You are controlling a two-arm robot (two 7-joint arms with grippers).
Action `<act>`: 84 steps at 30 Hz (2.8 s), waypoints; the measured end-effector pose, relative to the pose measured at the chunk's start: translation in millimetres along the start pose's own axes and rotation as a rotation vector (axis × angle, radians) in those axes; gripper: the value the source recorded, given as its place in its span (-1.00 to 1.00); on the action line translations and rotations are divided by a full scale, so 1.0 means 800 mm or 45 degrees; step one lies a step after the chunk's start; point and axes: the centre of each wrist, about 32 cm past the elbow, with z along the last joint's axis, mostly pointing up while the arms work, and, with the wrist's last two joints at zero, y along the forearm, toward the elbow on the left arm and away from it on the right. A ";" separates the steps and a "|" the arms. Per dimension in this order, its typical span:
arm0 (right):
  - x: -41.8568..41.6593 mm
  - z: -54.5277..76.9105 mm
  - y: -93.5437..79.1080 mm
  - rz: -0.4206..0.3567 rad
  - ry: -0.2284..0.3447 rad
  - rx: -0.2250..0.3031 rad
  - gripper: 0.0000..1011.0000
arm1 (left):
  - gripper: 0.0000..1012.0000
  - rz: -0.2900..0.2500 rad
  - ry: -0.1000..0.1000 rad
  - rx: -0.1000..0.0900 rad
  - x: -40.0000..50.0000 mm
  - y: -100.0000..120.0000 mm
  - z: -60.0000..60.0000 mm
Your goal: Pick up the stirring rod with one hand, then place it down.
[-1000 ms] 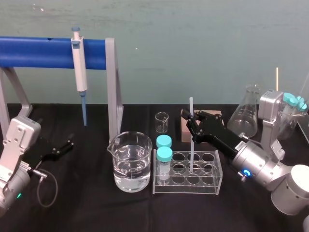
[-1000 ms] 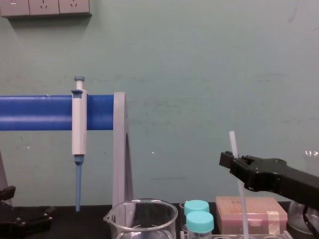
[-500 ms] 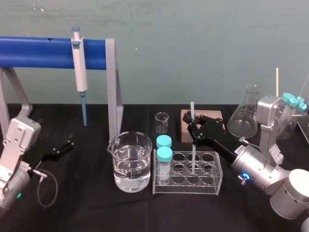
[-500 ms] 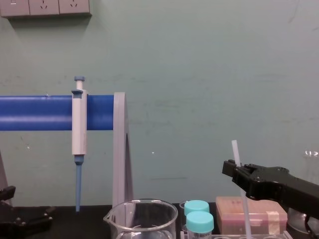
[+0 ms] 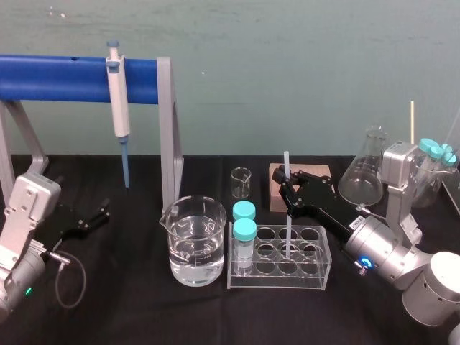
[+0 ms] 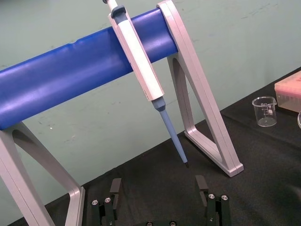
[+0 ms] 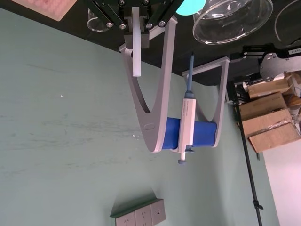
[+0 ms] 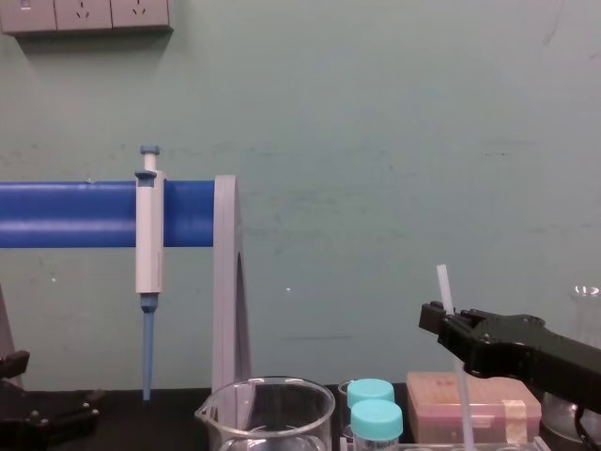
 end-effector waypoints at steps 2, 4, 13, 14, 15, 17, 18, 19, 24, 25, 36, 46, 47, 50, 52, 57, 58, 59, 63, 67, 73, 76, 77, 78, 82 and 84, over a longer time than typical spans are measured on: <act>0.000 0.000 0.000 0.000 0.000 0.000 -0.83 | 0.98 0.000 0.000 0.000 0.000 0.000 0.000; 0.000 0.000 0.000 0.000 0.000 0.001 -0.74 | 0.98 0.000 0.000 0.000 0.000 0.000 0.000; 0.000 0.000 0.000 0.000 0.001 0.001 -0.18 | 0.98 0.000 0.000 0.000 0.000 0.000 0.000; 0.000 0.000 0.000 0.000 0.001 0.002 -0.09 | 0.98 0.000 0.000 0.000 0.000 0.000 0.000; 0.000 0.000 0.000 0.001 0.001 0.002 -0.05 | 0.98 0.000 0.000 0.000 0.000 0.000 0.000; 0.000 0.000 0.000 0.001 0.001 0.002 0.07 | 0.98 0.000 0.000 0.000 0.000 0.000 0.000; 0.000 0.000 0.000 0.001 0.001 0.002 0.11 | 0.98 0.000 0.000 0.000 0.000 0.000 0.000; 0.000 0.000 0.000 0.001 0.001 0.002 0.23 | 0.98 0.000 0.000 0.000 0.000 0.000 0.000; 0.000 0.000 0.000 0.001 0.001 0.002 0.50 | 0.98 0.000 0.000 0.000 0.000 0.000 0.000; 0.000 0.000 0.000 0.001 0.001 0.002 0.57 | 0.98 0.000 0.000 0.000 0.000 0.000 0.000; 0.000 0.000 0.000 0.002 0.001 0.002 0.98 | 0.98 0.000 0.000 0.000 0.000 0.000 0.000; -0.004 0.018 -0.015 -0.342 -0.089 0.044 0.98 | 0.98 0.000 0.000 0.000 0.000 0.000 0.000; -0.005 0.019 -0.017 -0.379 -0.095 0.048 0.98 | 0.98 0.000 0.000 0.000 0.000 0.000 0.000; -0.009 0.018 -0.027 -0.541 -0.126 0.050 0.98 | 0.98 0.000 0.000 0.000 0.000 0.000 0.000; -0.009 0.013 -0.034 -0.624 -0.139 0.028 0.98 | 0.98 0.000 0.000 0.000 0.000 0.000 0.000; -0.008 0.001 -0.045 -0.708 -0.131 -0.058 0.98 | 0.98 0.000 0.000 0.000 0.000 0.000 0.000; -0.008 -0.001 -0.046 -0.715 -0.126 -0.072 0.98 | 0.98 0.000 0.000 0.000 0.000 0.000 0.000; -0.008 -0.004 -0.047 -0.722 -0.123 -0.085 0.98 | 0.98 0.000 0.000 0.000 0.000 0.000 0.000; -0.007 -0.009 -0.049 -0.740 -0.115 -0.125 0.98 | 0.98 0.000 0.000 0.000 0.000 0.000 0.000; -0.007 -0.008 -0.049 -0.740 -0.117 -0.120 0.98 | 0.98 0.000 0.000 0.000 0.000 0.000 0.000; -0.007 -0.007 -0.048 -0.739 -0.119 -0.112 0.98 | 0.98 0.000 0.000 0.000 0.000 0.000 0.000; -0.007 -0.007 -0.048 -0.739 -0.120 -0.109 0.98 | 0.98 0.000 0.000 0.000 0.000 0.000 0.000; -0.007 -0.006 -0.048 -0.739 -0.120 -0.108 0.98 | 0.98 0.000 0.000 0.000 0.000 0.000 0.000; -0.007 -0.006 -0.048 -0.739 -0.120 -0.108 0.98 | 0.98 0.000 0.000 0.000 0.000 0.000 0.000; -0.008 -0.006 -0.048 -0.739 -0.121 -0.106 0.98 | 0.98 0.000 0.000 0.000 0.000 0.000 0.000; -0.008 -0.006 -0.048 -0.739 -0.121 -0.105 0.98 | 0.98 0.000 0.000 0.000 0.000 0.000 0.000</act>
